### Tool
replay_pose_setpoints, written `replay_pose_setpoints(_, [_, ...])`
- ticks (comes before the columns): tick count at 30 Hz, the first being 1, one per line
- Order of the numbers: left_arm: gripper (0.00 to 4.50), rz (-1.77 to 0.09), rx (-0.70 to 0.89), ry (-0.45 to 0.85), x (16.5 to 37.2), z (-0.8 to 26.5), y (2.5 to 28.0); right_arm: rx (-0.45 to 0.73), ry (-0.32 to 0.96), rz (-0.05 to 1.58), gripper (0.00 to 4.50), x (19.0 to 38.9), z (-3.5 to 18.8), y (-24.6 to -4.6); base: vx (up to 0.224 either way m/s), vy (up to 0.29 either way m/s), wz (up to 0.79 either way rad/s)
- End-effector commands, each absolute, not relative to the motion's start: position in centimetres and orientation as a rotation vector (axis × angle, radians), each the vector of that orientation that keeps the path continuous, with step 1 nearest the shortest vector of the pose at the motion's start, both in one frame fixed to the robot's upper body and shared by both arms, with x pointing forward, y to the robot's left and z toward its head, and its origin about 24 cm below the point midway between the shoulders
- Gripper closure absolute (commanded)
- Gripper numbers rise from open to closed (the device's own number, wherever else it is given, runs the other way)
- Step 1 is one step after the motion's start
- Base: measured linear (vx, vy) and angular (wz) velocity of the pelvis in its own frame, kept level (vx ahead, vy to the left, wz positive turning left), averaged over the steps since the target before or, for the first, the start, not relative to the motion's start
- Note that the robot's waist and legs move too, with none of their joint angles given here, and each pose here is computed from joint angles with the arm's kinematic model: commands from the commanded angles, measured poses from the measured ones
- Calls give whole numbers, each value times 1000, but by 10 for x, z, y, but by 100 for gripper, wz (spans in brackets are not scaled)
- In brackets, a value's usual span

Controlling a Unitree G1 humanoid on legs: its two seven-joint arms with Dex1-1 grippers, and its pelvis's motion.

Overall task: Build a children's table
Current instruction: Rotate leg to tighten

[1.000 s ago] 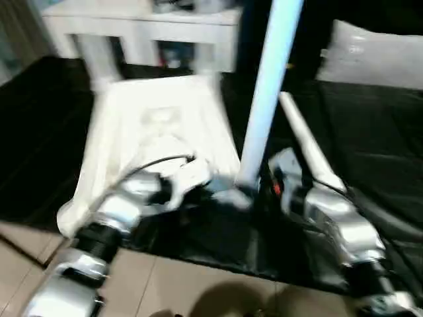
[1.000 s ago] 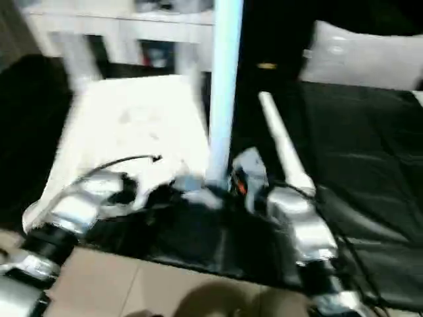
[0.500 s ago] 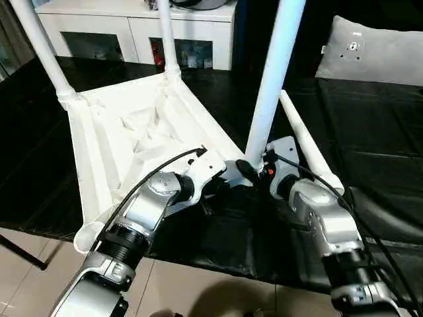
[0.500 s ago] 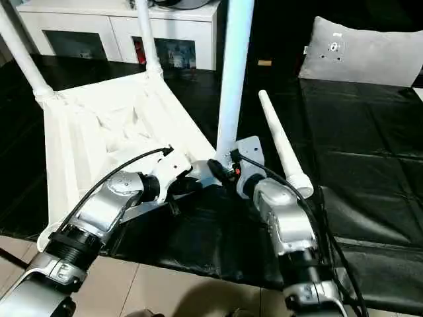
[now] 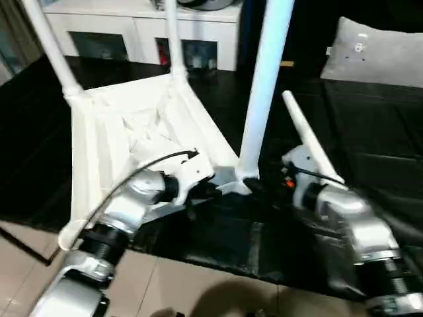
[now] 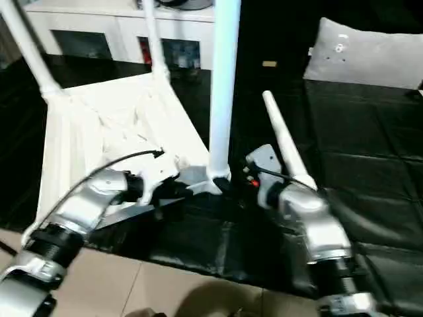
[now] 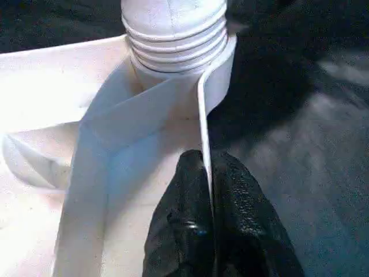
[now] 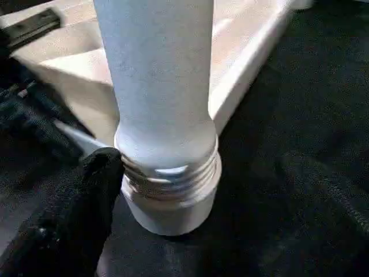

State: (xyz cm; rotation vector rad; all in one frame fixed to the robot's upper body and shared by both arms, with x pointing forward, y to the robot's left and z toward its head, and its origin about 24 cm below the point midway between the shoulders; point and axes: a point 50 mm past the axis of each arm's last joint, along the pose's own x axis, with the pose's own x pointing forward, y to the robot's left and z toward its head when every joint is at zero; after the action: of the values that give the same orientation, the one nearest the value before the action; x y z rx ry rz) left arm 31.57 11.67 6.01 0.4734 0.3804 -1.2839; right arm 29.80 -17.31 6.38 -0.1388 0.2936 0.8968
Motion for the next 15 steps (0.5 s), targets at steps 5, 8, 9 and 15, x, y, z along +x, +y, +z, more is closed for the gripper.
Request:
replay_pose_setpoints(5, [450, -1521, 631, 321, 314, 76, 113, -241, 260, 1151, 3, 286, 76, -168, 0, 0, 0])
replay_pose_setpoints(8, [450, -1574, 680, 325, 312, 77, 114, -263, 262, 1221, 3, 283, 74, -162, 0, 0, 0])
replay_pose_setpoints(9, [450, -1585, 686, 323, 312, 77, 114, -267, 260, 1234, 3, 283, 74, -162, 0, 0, 0])
replay_pose_setpoints(15, [450, -1632, 701, 304, 312, 79, 110, -283, 287, 1303, 73, 281, 68, -154, 0, 0, 0])
